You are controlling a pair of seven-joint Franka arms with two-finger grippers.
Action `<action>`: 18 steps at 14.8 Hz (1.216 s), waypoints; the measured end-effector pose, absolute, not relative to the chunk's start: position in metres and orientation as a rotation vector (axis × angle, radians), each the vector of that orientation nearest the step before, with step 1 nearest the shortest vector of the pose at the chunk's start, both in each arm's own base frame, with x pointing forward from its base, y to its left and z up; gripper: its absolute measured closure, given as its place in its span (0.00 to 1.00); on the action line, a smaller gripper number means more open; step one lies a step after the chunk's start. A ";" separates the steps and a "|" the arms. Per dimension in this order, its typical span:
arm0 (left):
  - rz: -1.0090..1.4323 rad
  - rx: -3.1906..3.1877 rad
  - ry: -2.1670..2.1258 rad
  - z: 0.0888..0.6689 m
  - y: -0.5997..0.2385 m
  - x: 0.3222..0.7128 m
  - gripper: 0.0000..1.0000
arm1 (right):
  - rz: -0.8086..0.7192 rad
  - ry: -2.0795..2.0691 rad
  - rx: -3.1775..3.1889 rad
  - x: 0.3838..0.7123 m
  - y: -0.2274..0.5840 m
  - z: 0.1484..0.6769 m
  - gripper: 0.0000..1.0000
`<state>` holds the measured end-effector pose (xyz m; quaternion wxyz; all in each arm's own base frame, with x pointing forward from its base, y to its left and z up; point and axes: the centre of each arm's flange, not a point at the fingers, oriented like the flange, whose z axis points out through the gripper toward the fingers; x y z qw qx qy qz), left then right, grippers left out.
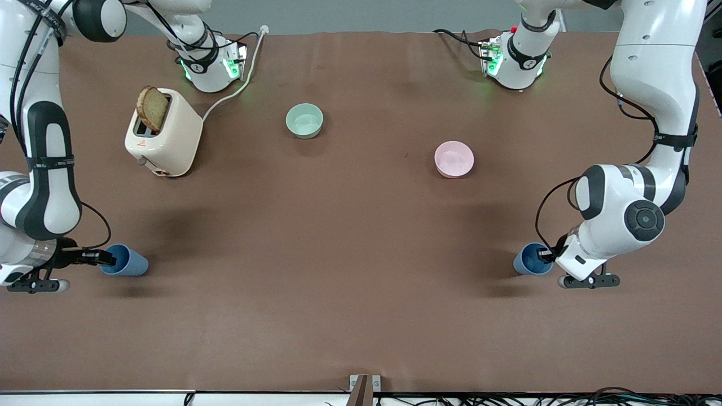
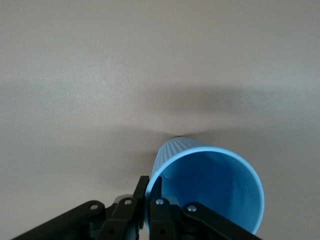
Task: Stack blue cups with both arms
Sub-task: 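Close the left gripper on one blue cup while the right gripper grasps the other, then carry the cup to the table middle while the right gripper lifts its cup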
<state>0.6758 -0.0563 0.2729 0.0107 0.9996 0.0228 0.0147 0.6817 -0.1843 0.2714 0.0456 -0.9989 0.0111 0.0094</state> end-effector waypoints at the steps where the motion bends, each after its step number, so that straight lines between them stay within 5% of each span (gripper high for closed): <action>1: 0.048 3.112 0.097 0.285 -0.070 0.674 0.95 | 0.030 0.034 -3.049 0.682 -0.184 0.271 0.67; 4: 0.019 3.079 0.243 0.327 -0.153 0.657 0.95 | 0.034 0.034 -3.048 0.681 -0.184 0.270 0.93; 11: -0.018 3.020 0.519 0.337 -0.345 0.585 0.95 | 0.089 0.019 -3.022 0.677 -0.179 0.278 0.95; 18: -0.041 2.981 0.644 0.272 -0.441 0.532 0.95 | 0.020 -0.040 -2.973 0.665 -0.129 0.424 0.95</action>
